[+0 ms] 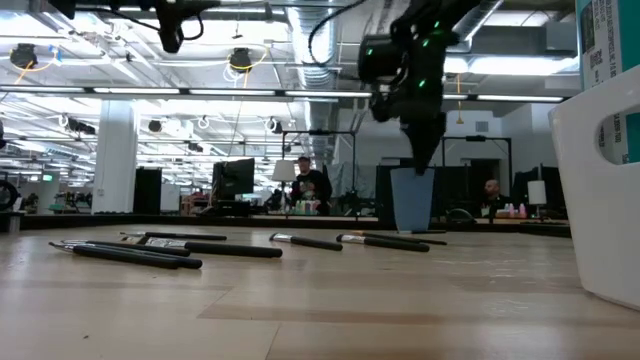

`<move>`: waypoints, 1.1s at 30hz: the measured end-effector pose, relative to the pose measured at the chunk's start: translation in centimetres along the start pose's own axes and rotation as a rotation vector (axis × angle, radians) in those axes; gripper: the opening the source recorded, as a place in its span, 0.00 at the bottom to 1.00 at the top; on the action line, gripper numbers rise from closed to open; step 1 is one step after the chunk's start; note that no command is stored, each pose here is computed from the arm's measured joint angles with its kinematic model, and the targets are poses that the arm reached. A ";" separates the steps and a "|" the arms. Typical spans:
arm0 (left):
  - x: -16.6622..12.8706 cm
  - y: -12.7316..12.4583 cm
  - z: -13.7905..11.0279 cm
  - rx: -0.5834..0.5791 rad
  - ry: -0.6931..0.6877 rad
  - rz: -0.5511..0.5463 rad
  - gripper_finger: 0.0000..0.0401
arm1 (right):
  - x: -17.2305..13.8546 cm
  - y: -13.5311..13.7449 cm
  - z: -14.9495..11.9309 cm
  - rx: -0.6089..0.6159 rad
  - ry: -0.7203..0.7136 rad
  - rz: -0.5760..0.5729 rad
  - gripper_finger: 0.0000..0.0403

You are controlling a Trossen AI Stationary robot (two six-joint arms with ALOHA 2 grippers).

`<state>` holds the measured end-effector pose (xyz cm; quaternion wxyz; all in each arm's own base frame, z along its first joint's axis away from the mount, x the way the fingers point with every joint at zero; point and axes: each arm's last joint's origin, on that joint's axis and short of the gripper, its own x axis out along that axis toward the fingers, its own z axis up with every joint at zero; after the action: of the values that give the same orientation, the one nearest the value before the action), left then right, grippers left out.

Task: Pick & Place Paint Supplies
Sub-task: Put the orange paintbrush into the blue cup

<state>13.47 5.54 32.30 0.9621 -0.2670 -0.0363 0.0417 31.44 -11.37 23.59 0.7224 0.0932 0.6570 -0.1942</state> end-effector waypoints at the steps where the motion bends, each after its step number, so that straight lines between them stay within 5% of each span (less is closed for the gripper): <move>1: 0.1 0.2 -0.2 -0.004 0.009 0.033 0.41 | -0.7 0.0 -0.5 -0.010 0.011 0.001 0.00; 9: 4.3 3.6 -2.3 -0.075 0.163 0.170 0.04 | -7.7 -0.5 -4.8 0.084 -0.113 0.017 0.00; 14: 8.6 5.7 -3.3 -0.154 0.241 0.234 0.00 | -10.6 -1.2 -6.9 0.163 -0.217 0.036 0.00; 19: 13.7 6.3 -3.3 -0.090 0.301 0.264 0.00 | -12.9 -1.6 -8.8 0.219 -0.306 0.057 0.00; 24: 17.8 6.4 -3.4 0.147 0.330 0.288 0.03 | -14.0 -1.9 -10.1 0.246 -0.343 0.068 0.00; 28: 20.5 6.3 -3.8 0.297 0.352 0.248 0.13 | -14.3 -2.0 -10.7 0.256 -0.340 0.069 0.00; 33: 23.2 6.9 -6.0 0.325 0.396 0.247 0.34 | -14.5 -2.0 -11.1 0.255 -0.340 0.070 0.00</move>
<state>36.60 10.70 24.74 0.9683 -0.1147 0.1925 0.1109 19.63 -6.61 36.84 0.8115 0.1724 0.4922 -0.2636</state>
